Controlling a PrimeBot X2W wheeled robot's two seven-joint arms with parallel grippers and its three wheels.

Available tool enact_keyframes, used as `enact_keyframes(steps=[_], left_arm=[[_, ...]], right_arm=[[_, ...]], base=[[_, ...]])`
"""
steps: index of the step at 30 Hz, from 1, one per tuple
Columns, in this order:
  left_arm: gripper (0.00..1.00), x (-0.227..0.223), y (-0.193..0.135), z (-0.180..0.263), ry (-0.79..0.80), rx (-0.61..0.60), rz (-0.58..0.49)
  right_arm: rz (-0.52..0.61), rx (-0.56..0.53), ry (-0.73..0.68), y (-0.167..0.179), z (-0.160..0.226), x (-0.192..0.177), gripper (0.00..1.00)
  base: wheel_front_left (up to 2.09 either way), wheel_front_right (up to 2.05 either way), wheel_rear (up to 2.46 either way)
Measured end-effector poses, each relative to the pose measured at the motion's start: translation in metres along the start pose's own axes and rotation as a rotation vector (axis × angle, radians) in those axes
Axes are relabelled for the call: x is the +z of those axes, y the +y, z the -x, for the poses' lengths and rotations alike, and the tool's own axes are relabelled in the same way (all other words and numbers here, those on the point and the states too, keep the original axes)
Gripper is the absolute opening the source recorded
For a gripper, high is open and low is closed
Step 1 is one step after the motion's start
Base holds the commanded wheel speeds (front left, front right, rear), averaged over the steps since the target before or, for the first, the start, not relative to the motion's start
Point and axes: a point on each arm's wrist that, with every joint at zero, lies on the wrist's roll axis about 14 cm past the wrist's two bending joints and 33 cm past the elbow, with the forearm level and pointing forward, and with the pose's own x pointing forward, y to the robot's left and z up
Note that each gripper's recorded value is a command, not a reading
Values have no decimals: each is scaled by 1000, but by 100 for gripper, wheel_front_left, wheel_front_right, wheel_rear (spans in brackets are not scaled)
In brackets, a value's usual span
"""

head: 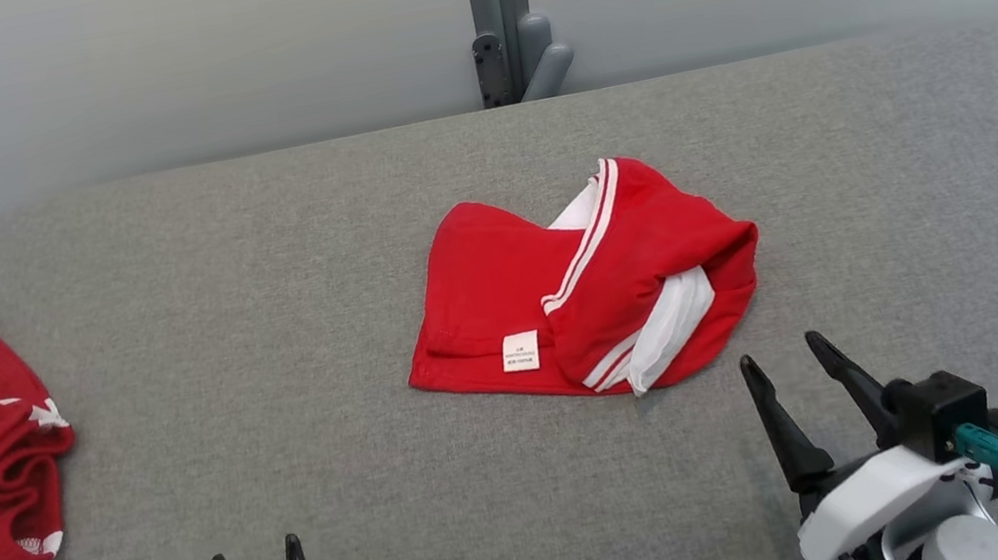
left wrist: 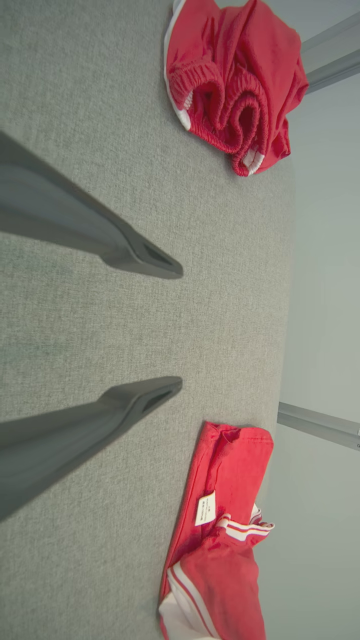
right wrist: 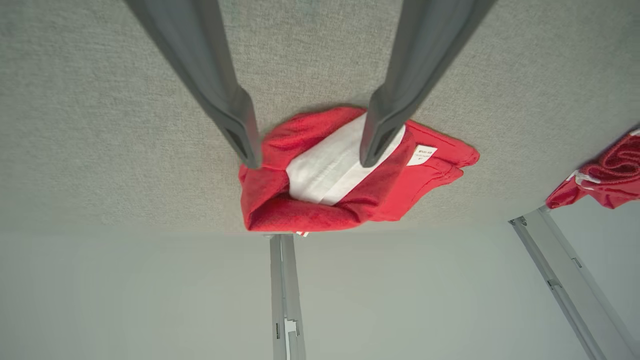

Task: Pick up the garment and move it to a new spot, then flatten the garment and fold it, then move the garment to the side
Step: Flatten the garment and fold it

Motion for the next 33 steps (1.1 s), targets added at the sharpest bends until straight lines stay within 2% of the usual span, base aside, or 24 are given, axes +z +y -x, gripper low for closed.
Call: enact_keyframes(steps=[12, 20, 28, 29, 30, 31, 32, 33], left_arm=[[100, -18, 10, 8, 57, 47, 31], [100, -26, 22, 14, 86, 94, 37], [100, -31, 23, 14, 104, 103, 42], [100, -31, 22, 13, 104, 101, 42], [100, -31, 21, 12, 104, 99, 42], [100, -31, 21, 12, 105, 96, 42], [100, -31, 20, 11, 106, 94, 44], [100, -31, 19, 10, 107, 92, 47]], right_arm=[[2, 179, 112, 50, -42, -34, 100], [-2, 160, 218, 43, -55, -68, 100], [-43, 186, 229, 55, -63, -73, 100], [-46, 182, 229, 54, -62, -73, 95], [-46, 177, 229, 52, -62, -73, 80], [-47, 171, 231, 50, -62, -74, 45], [-47, 164, 230, 47, -62, -73, 29], [-46, 159, 228, 46, -62, -73, 0]], base=[[0, 0, 0], [0, 0, 0], [0, 0, 0], [0, 0, 0], [0, 0, 0], [0, 0, 0], [0, 0, 0], [0, 0, 0]])
